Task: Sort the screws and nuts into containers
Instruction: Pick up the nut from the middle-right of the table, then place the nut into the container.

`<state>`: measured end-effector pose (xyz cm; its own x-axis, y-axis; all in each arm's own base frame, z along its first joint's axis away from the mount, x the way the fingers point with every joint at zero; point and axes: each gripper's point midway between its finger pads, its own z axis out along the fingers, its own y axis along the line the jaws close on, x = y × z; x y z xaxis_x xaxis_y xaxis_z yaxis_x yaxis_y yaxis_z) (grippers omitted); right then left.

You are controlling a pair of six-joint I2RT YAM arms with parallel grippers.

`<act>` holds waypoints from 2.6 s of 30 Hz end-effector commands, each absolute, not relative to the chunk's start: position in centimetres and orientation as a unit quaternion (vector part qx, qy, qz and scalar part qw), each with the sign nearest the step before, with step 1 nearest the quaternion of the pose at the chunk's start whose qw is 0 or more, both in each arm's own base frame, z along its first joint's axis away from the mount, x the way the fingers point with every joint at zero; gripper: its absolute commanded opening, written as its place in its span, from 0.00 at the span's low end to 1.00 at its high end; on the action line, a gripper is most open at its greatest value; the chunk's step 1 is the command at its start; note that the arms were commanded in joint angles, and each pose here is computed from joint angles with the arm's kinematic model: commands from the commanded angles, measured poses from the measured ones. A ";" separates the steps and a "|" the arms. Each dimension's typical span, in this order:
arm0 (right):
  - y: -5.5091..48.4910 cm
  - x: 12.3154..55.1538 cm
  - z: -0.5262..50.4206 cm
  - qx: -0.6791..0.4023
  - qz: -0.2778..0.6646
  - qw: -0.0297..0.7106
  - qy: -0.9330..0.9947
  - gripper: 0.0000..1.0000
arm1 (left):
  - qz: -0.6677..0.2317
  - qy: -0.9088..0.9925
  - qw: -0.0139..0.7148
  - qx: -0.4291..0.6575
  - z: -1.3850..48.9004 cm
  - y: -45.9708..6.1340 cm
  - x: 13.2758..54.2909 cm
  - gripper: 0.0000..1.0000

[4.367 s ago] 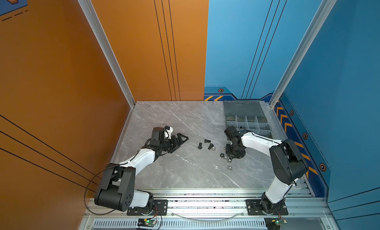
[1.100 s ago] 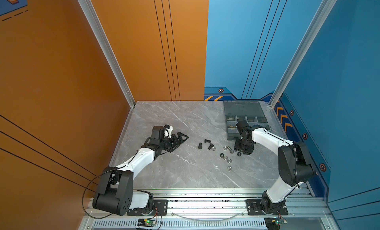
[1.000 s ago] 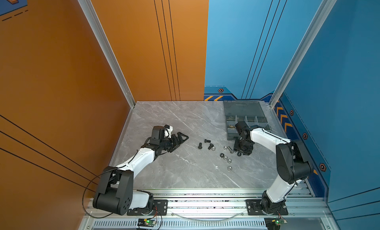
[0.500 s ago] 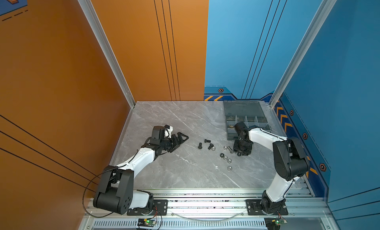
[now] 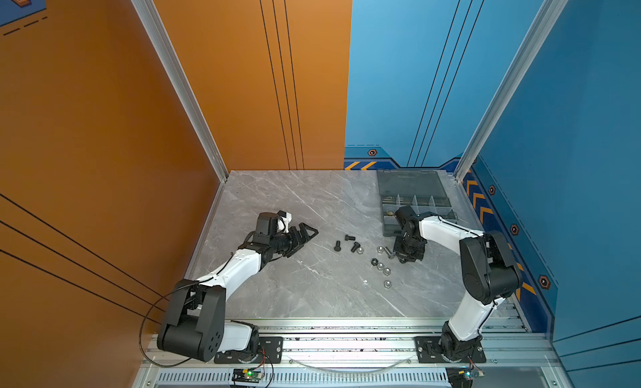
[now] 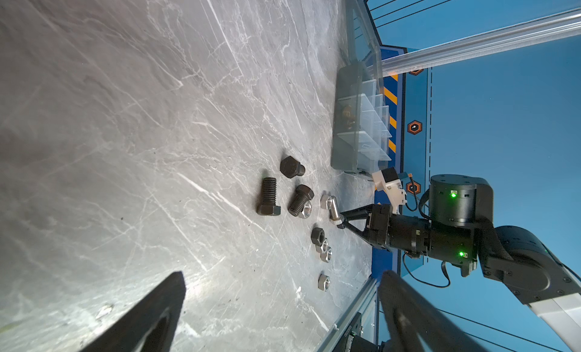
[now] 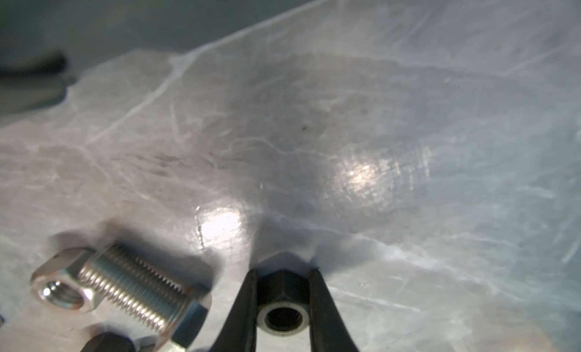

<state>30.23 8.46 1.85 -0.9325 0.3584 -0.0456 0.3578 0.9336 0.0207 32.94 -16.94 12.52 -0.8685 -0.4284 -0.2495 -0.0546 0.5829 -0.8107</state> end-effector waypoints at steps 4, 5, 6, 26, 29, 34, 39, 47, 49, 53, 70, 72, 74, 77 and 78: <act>8.6 31.9 5.2 0.173 0.057 0.069 0.981 0.01 | -0.441 0.860 0.222 -0.129 12.8 -17.2 33.1 0.98; 8.5 32.5 6.2 0.170 0.066 0.080 0.980 0.00 | -0.442 0.859 0.222 -0.129 12.8 -17.3 33.2 0.98; 8.3 33.1 7.2 0.167 0.072 0.092 0.979 0.00 | -0.442 0.859 0.221 -0.129 12.8 -17.3 33.2 0.98; -5.1 45.9 14.1 0.230 0.021 0.214 0.949 0.00 | -0.450 0.856 0.222 -0.124 13.2 -18.1 33.7 0.98; -5.7 46.9 12.9 0.238 0.026 0.204 0.949 0.00 | -0.452 0.856 0.221 -0.120 13.2 -18.5 33.8 0.98; -6.1 47.7 11.0 0.246 0.032 0.188 0.950 0.00 | -0.454 0.856 0.218 -0.117 13.2 -19.0 33.8 0.98; -5.6 48.1 9.5 0.245 0.037 0.177 0.953 0.00 | -0.455 0.856 0.216 -0.113 13.2 -19.4 34.0 0.98; -5.5 48.4 8.0 0.241 0.032 0.163 0.956 0.03 | -0.457 0.857 0.214 -0.109 13.2 -19.9 34.1 0.98; -5.5 48.5 7.9 0.241 0.032 0.162 0.956 0.06 | -0.458 0.856 0.214 -0.108 13.2 -20.0 34.1 0.98; -5.4 48.6 7.7 0.240 0.032 0.157 0.958 0.10 | -0.458 0.856 0.213 -0.107 13.1 -20.1 34.1 0.98; -3.7 47.3 12.8 0.214 0.048 0.195 0.956 0.46 | -0.460 0.856 0.212 -0.103 13.0 -20.4 34.1 0.98; -3.0 46.5 13.5 0.208 0.056 0.198 0.956 0.47 | -0.459 0.857 0.210 -0.104 12.9 -20.5 34.1 0.98; -1.8 45.3 14.0 0.198 0.062 0.197 0.958 0.47 | -0.458 0.857 0.210 -0.106 12.8 -20.4 34.1 0.98; 0.2 43.0 14.2 0.182 0.069 0.187 0.963 0.48 | -0.455 0.859 0.209 -0.108 12.6 -20.4 34.2 0.98; 1.1 42.1 14.0 0.176 0.074 0.183 0.965 0.48 | -0.453 0.860 0.207 -0.109 12.5 -20.5 34.2 0.98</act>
<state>44.71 -1.29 14.61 -0.8324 0.4019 -0.3815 0.3511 0.9151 0.1980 33.79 -19.91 12.18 -0.8880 -0.3799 -0.2591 -0.0031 0.5684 -0.8227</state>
